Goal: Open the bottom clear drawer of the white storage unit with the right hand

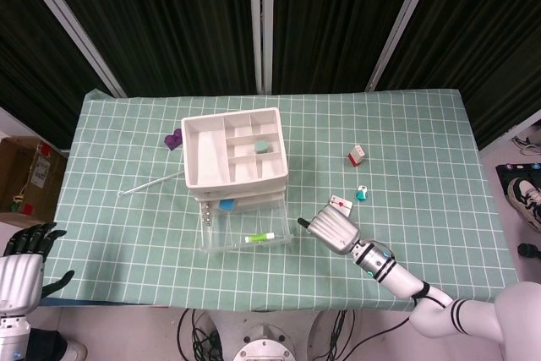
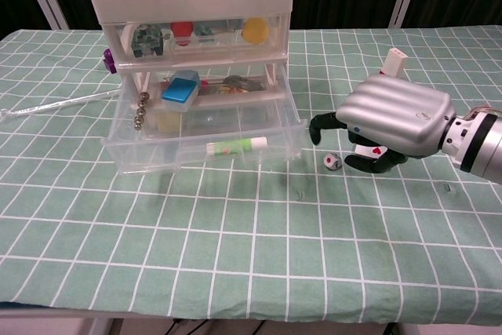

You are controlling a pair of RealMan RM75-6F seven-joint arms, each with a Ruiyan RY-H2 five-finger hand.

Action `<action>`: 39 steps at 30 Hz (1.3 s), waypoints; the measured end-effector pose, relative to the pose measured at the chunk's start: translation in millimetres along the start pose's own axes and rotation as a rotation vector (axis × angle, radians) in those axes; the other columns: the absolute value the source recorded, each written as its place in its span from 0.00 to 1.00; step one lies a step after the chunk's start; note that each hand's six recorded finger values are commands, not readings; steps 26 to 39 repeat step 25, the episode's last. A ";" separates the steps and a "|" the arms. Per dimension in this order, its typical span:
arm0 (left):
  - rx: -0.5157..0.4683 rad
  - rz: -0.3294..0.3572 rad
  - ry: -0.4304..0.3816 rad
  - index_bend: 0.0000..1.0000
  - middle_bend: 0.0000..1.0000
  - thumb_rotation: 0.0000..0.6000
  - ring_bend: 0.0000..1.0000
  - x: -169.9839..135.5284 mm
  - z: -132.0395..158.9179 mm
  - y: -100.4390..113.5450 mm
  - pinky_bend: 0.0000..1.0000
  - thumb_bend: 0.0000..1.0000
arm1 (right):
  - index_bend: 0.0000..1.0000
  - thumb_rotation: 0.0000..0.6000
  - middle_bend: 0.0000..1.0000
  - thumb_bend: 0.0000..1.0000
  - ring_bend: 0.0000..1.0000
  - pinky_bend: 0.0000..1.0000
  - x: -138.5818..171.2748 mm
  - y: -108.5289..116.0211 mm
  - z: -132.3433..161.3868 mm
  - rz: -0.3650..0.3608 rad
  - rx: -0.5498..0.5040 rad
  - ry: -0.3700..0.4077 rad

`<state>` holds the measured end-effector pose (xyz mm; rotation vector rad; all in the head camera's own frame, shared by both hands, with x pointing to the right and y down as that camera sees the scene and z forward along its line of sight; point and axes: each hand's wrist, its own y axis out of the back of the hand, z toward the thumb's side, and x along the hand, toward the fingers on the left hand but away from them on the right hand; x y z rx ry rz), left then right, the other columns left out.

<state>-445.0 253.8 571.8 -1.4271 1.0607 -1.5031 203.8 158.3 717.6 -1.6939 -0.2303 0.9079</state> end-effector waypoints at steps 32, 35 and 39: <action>-0.032 -0.008 -0.060 0.29 0.19 1.00 0.17 20.2 16.2 -10.2 0.19 0.05 | 0.00 1.00 0.00 0.18 0.00 0.00 228.2 44.3 -97.1 -0.222 -0.372 -0.660; -0.032 -0.008 -0.060 0.29 0.19 1.00 0.17 20.2 16.2 -10.2 0.19 0.05 | 0.00 1.00 0.00 0.18 0.00 0.00 228.2 44.3 -97.1 -0.222 -0.372 -0.660; -0.032 -0.008 -0.060 0.29 0.19 1.00 0.17 20.2 16.2 -10.2 0.19 0.05 | 0.00 1.00 0.00 0.18 0.00 0.00 228.2 44.3 -97.1 -0.222 -0.372 -0.660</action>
